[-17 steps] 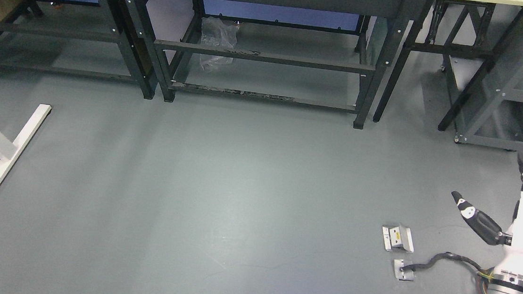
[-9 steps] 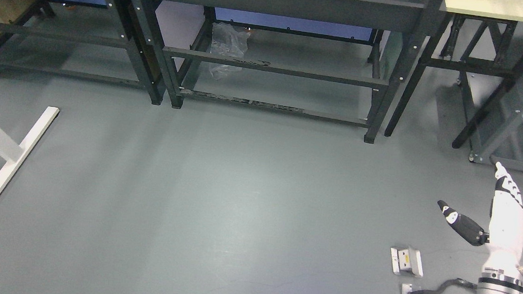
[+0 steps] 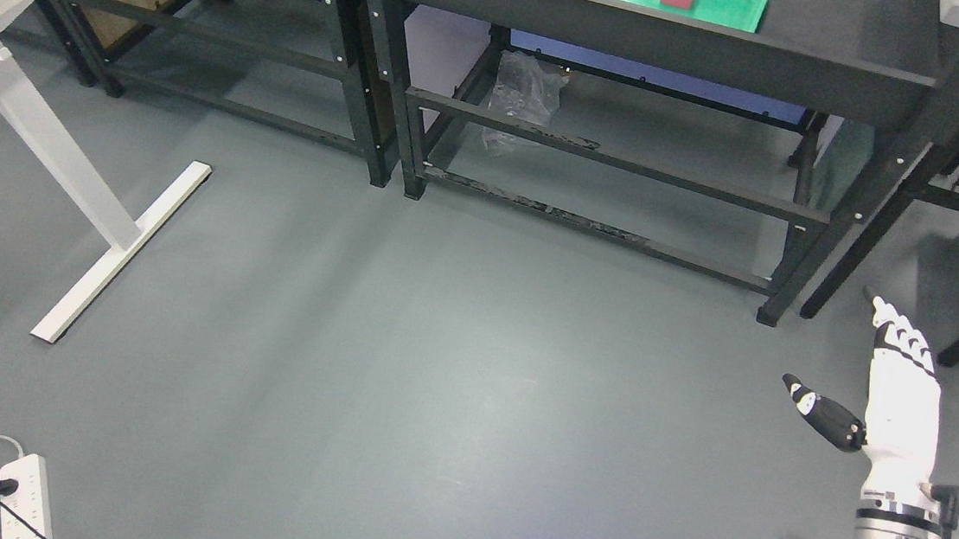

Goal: Pick pink block from left shelf to tray
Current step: 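Drive toward the green tray on the shelf, right hand raised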

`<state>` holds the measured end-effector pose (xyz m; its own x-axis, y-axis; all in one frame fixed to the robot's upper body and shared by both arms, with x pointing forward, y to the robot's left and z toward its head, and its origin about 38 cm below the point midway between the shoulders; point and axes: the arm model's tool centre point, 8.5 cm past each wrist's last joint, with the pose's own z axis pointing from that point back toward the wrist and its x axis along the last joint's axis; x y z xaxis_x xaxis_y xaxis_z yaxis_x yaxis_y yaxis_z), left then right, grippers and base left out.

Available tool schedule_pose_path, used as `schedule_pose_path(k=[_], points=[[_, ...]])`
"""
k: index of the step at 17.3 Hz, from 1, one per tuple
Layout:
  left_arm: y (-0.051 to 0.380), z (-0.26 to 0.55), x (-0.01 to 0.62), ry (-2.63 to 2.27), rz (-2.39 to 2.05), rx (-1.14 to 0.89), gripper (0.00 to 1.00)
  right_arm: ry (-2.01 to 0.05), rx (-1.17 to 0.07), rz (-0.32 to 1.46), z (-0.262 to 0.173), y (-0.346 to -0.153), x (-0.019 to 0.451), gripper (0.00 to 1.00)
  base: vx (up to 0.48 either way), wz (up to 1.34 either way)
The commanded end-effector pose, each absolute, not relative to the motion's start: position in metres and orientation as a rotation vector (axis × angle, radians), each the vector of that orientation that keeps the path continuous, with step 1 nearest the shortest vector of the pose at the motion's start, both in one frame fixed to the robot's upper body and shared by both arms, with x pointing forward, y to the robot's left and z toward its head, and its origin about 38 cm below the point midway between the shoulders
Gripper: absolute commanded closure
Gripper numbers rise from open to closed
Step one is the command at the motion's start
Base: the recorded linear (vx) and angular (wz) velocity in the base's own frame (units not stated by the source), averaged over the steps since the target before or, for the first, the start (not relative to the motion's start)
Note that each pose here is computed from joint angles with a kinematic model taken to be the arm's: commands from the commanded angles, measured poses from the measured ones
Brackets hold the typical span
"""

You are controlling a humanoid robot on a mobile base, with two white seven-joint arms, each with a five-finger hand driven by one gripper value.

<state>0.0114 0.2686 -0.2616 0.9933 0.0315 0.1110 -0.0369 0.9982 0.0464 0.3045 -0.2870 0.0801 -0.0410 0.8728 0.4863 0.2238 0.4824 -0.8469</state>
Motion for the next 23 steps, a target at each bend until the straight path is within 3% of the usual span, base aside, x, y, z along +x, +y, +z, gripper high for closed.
schedule_pose_path(k=[1, 11, 23], points=[[0.2799, -0.2598, 0.0374, -0.160, 0.029, 0.065, 0.00, -1.572, -0.991, 0.703, 0.0824, -0.2801, 0.3068, 0.01, 0.153, 0.26], [0.2799, -0.2598, 0.0374, -0.160, 0.029, 0.065, 0.00, -1.590, -0.995, 0.699, 0.0869, -0.2789, 0.3114, 0.00, 0.174, 0.12], [0.2799, -0.2598, 0.0374, -0.160, 0.029, 0.065, 0.00, -1.596, -0.984, 0.684, 0.0870, -0.2767, 0.3113, 0.00, 0.312, -0.05]])
